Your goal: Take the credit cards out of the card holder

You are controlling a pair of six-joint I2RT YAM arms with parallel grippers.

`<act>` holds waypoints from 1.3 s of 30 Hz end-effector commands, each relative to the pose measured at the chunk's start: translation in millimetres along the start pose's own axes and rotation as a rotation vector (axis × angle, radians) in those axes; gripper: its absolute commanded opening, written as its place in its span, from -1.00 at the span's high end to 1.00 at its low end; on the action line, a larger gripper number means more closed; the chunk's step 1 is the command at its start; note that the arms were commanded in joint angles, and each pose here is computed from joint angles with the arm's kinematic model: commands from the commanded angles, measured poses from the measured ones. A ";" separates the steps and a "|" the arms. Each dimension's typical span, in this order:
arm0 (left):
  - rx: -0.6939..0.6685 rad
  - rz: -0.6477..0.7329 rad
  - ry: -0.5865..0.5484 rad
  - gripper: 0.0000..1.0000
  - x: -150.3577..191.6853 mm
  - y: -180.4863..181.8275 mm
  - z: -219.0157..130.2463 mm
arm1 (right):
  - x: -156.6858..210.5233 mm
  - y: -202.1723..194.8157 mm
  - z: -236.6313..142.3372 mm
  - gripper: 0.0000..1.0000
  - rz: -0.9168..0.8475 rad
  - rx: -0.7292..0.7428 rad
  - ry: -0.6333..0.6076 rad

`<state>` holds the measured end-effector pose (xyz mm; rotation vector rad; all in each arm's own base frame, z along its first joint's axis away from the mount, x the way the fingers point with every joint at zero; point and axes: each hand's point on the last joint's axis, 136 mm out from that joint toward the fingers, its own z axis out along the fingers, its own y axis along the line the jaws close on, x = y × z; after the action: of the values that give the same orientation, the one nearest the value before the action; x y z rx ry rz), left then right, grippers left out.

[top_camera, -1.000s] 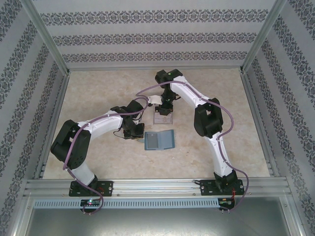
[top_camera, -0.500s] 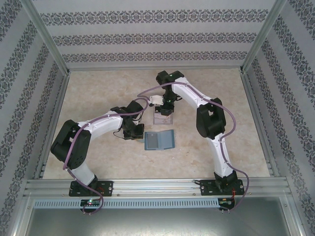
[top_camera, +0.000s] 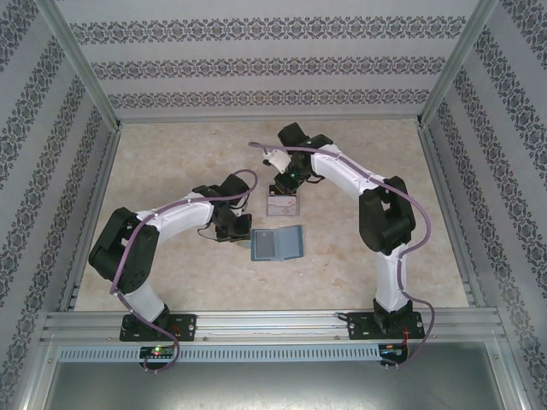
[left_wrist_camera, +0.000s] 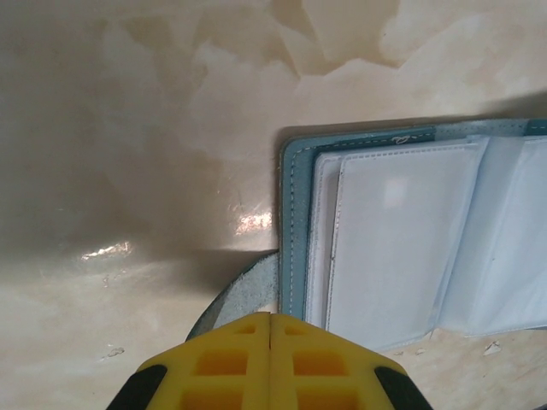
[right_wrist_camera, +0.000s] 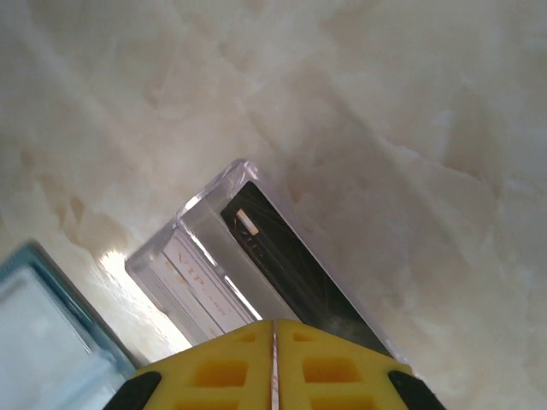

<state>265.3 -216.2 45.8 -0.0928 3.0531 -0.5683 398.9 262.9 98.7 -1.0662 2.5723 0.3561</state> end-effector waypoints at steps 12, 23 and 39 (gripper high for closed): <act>0.043 0.019 -0.026 0.92 -14.1 -6.1 0.3 | -7.7 44.9 -47.1 0.91 0.462 -0.063 -0.188; 0.102 0.029 0.018 0.92 -9.7 -15.3 6.9 | 14.3 104.7 -52.1 0.93 0.638 -0.276 -0.134; 0.114 -0.009 0.100 1.00 1.6 -11.9 25.6 | 56.0 139.0 1.3 0.89 0.744 -0.370 -0.009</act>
<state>263.1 -236.2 28.3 -0.0716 3.1070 -0.7482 266.0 315.7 96.8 -0.1707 2.8608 0.9825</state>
